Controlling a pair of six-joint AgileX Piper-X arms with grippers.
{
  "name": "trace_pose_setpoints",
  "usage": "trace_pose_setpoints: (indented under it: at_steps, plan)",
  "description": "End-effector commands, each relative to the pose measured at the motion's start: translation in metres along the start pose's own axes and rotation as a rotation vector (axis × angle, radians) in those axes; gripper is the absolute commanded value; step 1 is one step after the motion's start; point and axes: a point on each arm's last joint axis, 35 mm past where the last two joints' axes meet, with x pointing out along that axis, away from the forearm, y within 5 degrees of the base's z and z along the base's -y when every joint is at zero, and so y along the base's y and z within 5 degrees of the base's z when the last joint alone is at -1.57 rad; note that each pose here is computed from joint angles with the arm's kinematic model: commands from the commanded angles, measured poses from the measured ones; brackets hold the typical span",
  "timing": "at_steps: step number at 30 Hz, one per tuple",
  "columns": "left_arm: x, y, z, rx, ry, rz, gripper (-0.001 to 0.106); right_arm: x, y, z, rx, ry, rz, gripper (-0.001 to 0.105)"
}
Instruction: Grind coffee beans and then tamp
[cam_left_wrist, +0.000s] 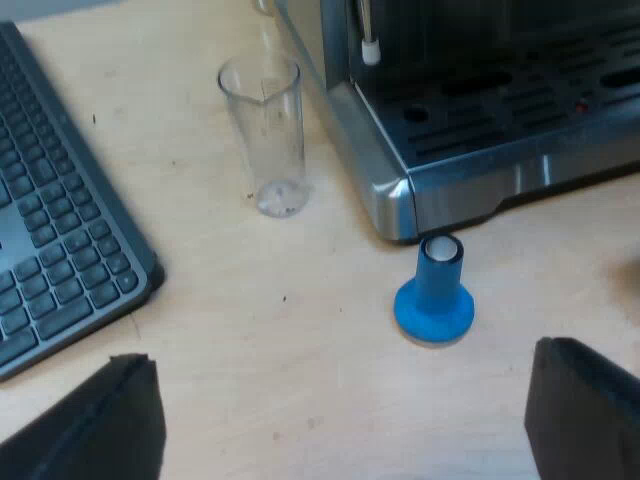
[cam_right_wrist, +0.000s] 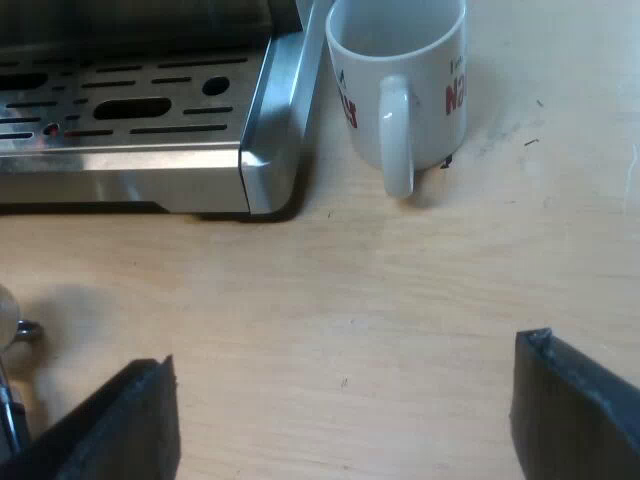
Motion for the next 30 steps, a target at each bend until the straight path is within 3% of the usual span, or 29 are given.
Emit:
trace_pose_setpoints:
  at_steps: [1,13,19,23,30]
  plan:
    - [0.004,0.001,0.0,-0.017,0.01,-0.002,0.08,-0.001,0.0,0.001,-0.011,0.002,0.006,0.07]
    - [0.011,0.002,-0.006,-0.022,0.042,-0.022,0.08,0.016,0.001,-0.014,0.028,0.075,0.023,0.07]
    - [0.011,0.001,0.003,-0.008,-0.035,-0.032,0.08,0.017,-0.001,-0.006,0.015,0.0,0.006,0.07]
    - [0.011,0.001,0.003,-0.007,-0.039,-0.032,0.08,0.017,-0.002,-0.001,0.009,-0.039,-0.003,0.07]
    - [0.015,0.002,0.0,-0.011,-0.017,-0.031,0.08,0.032,-0.001,-0.016,0.037,0.03,0.012,0.07]
